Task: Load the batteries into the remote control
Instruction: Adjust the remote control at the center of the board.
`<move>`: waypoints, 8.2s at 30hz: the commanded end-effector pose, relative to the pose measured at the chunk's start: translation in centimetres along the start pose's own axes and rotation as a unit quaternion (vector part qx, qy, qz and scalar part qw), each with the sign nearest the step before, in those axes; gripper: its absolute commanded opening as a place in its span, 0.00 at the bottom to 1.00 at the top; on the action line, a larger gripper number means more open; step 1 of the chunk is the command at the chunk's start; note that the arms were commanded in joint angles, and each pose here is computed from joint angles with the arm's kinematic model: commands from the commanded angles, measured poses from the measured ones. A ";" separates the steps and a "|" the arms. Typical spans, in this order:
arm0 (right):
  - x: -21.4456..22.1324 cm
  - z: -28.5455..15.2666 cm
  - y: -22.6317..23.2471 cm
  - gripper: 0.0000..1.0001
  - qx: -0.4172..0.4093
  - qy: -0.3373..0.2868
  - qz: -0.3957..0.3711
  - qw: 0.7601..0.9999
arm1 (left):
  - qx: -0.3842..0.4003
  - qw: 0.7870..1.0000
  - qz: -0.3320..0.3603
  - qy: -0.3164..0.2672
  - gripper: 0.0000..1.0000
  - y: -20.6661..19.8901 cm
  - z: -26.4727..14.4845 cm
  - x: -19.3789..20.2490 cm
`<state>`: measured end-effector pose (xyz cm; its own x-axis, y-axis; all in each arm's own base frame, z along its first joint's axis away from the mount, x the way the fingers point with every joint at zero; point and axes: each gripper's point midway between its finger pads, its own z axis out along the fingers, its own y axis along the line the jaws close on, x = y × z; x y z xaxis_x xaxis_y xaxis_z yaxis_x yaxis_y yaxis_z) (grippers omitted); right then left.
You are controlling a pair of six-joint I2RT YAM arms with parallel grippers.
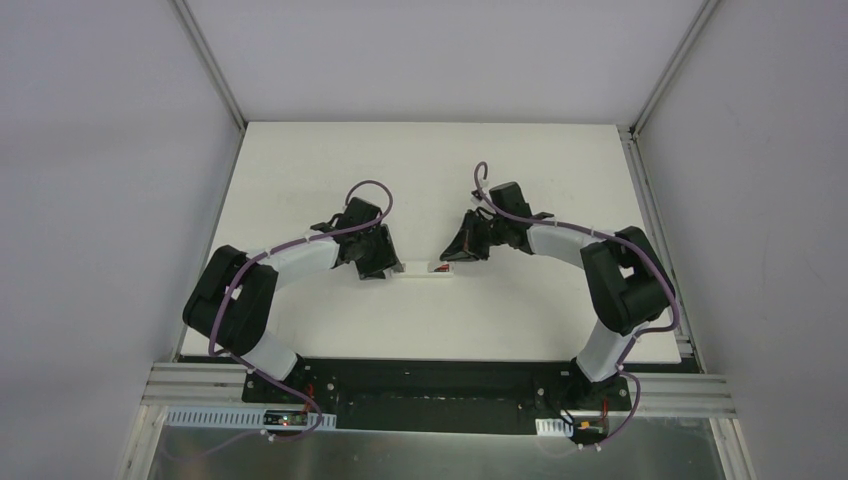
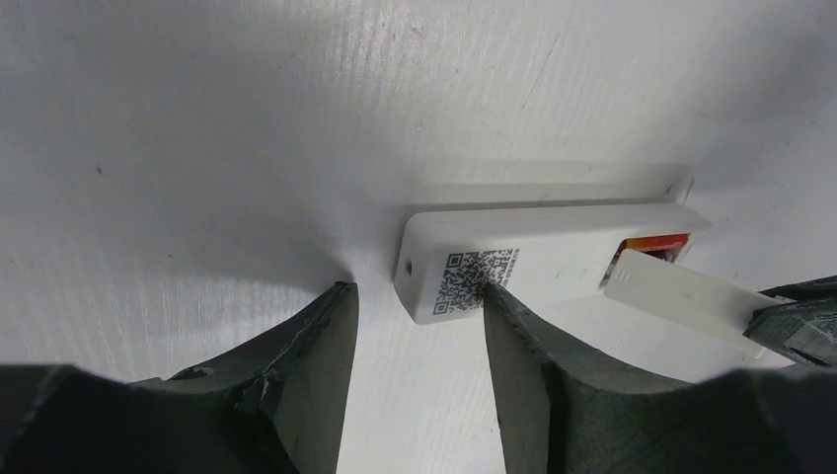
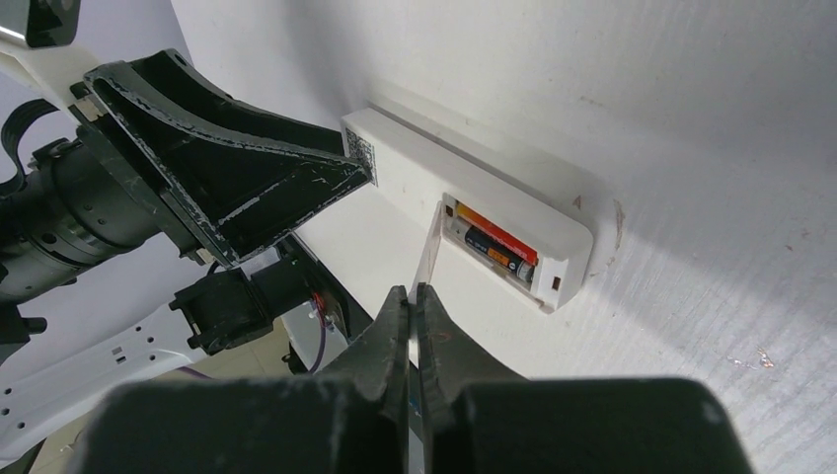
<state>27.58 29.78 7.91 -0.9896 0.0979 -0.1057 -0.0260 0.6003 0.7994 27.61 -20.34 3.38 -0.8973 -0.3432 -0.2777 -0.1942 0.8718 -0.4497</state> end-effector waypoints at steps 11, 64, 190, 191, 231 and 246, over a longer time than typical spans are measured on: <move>0.6 0.6 -2.3 0.00 0.013 -0.001 -0.002 1.000 | 0.000 1.000 -0.005 0.004 0.49 0.1 -0.2 -0.4; -1.3 0.0 -4.4 0.31 0.107 -0.015 -0.019 0.994 | 0.001 1.000 -0.009 0.004 0.49 0.4 -0.3 -0.4; 8.3 5.8 -18.0 0.52 0.385 0.022 -0.045 0.921 | 0.048 0.991 -0.018 0.121 0.20 0.8 1.7 2.5; 8.3 5.9 -17.6 0.51 0.373 0.027 -0.049 0.926 | 0.048 0.991 -0.018 0.120 0.20 0.8 1.7 2.4; 8.9 7.5 -14.0 0.50 0.336 0.020 -0.017 0.941 | 0.023 0.998 -0.035 0.056 0.19 1.3 0.4 0.4; 4.4 3.5 -10.4 0.47 0.334 -0.015 0.013 0.942 | 0.033 0.999 -0.039 -0.009 0.52 0.9 -1.7 -3.5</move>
<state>31.59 32.56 2.68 -0.9096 0.2048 -0.3615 -0.0072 0.8622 0.5065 26.85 -18.59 3.19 -0.9143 -0.3877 -0.1172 -0.2747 0.8063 -0.5238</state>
